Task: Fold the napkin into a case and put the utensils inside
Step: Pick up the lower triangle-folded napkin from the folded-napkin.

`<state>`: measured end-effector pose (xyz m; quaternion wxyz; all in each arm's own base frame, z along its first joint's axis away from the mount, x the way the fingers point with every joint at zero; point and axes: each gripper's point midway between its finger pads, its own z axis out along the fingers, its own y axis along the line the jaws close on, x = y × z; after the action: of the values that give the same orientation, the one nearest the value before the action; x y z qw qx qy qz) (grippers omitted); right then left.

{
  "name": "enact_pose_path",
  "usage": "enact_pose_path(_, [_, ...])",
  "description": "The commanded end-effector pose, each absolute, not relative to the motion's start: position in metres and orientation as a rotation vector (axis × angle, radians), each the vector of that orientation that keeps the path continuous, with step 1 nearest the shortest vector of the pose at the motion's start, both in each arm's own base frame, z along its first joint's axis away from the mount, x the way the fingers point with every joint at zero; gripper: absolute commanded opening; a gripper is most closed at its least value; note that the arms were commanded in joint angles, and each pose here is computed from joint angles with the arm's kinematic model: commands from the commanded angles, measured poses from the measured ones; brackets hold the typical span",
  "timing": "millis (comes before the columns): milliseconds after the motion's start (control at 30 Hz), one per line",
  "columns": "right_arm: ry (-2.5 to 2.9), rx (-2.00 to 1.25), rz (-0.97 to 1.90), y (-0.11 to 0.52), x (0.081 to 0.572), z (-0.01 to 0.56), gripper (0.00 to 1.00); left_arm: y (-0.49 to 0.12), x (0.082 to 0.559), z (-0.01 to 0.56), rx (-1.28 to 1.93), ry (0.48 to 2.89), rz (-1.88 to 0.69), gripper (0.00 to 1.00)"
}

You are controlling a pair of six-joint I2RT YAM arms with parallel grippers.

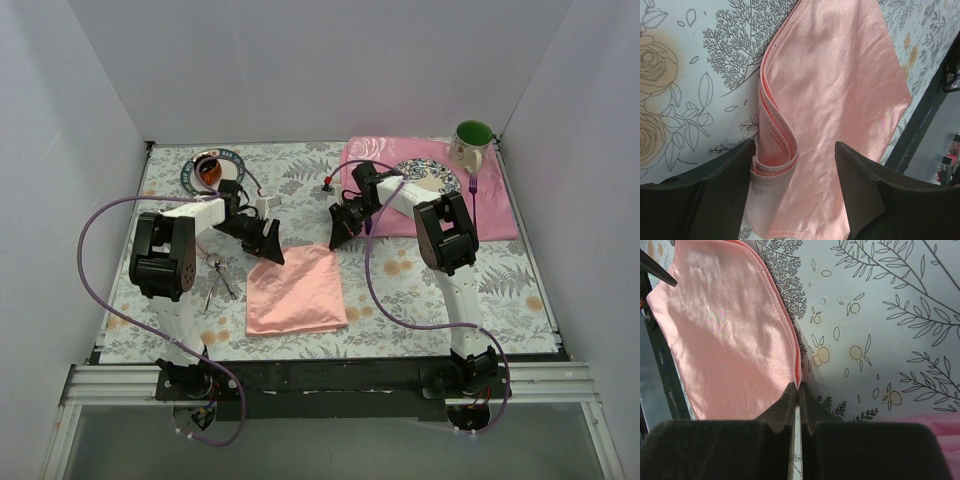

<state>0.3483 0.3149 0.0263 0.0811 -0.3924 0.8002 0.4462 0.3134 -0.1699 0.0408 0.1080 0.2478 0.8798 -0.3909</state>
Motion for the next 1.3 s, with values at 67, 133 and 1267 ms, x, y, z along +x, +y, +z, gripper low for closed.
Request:
enact_pose_path(67, [2.411, -1.190, 1.296, 0.313, 0.350, 0.018, 0.01, -0.174, 0.332, 0.061, 0.836, 2.497, -1.136, 0.63])
enact_pose_path(133, [2.414, -1.193, 1.295, 0.313, 0.350, 0.017, 0.01, -0.180, 0.330, 0.060, 0.845, 2.501, -1.168, 0.64])
enact_pose_path(1267, [2.352, -1.246, 1.251, 0.312, 0.355, 0.037, 0.14, -0.129, 0.358, 0.065, 0.815, 2.537, -0.986, 0.54])
